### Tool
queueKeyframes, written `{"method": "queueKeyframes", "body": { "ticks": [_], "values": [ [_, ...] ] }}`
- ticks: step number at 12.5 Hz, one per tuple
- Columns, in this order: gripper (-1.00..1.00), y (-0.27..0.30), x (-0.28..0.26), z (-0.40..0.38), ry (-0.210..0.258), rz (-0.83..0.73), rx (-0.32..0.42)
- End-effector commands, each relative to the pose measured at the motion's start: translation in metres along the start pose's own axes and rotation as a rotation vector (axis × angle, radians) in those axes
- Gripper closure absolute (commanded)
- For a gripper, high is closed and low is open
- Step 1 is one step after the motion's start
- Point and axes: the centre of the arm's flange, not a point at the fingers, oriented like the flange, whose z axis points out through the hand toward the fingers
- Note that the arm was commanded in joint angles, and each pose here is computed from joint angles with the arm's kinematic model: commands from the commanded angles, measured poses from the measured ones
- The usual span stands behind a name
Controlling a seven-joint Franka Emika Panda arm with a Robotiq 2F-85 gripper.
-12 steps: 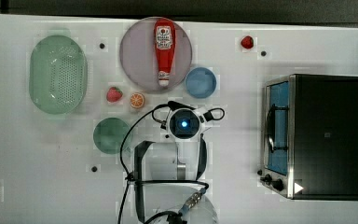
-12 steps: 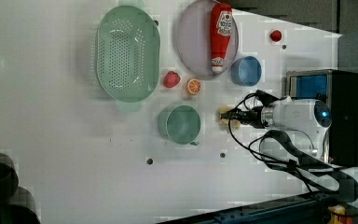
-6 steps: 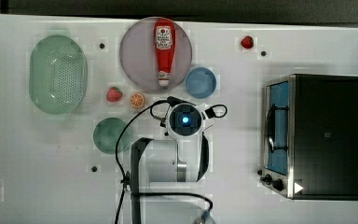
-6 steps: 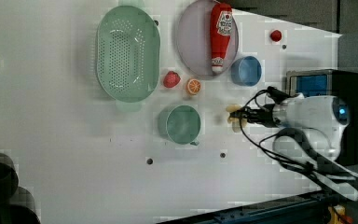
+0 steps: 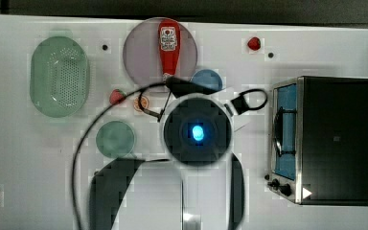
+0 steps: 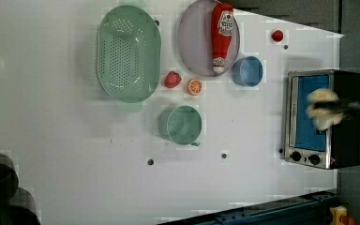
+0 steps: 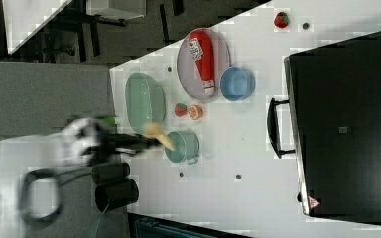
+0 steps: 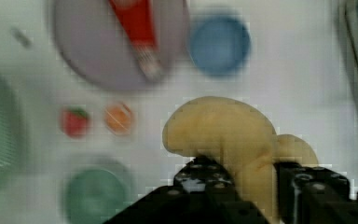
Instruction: Pick Banana and place it in mug.
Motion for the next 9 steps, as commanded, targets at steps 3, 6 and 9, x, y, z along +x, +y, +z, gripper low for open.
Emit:
{"method": "queueKeyframes", "body": {
  "ticks": [3, 6, 9],
  "values": [
    [0.37, -0.127, -0.081, 0.053, -0.209, 0.134, -0.029],
    [0.37, -0.186, -0.113, 0.088, -0.216, 0.285, -0.073],
    [0.37, -0.206, -0.127, 0.141, -0.217, 0.354, -0.072]
  ]
}}
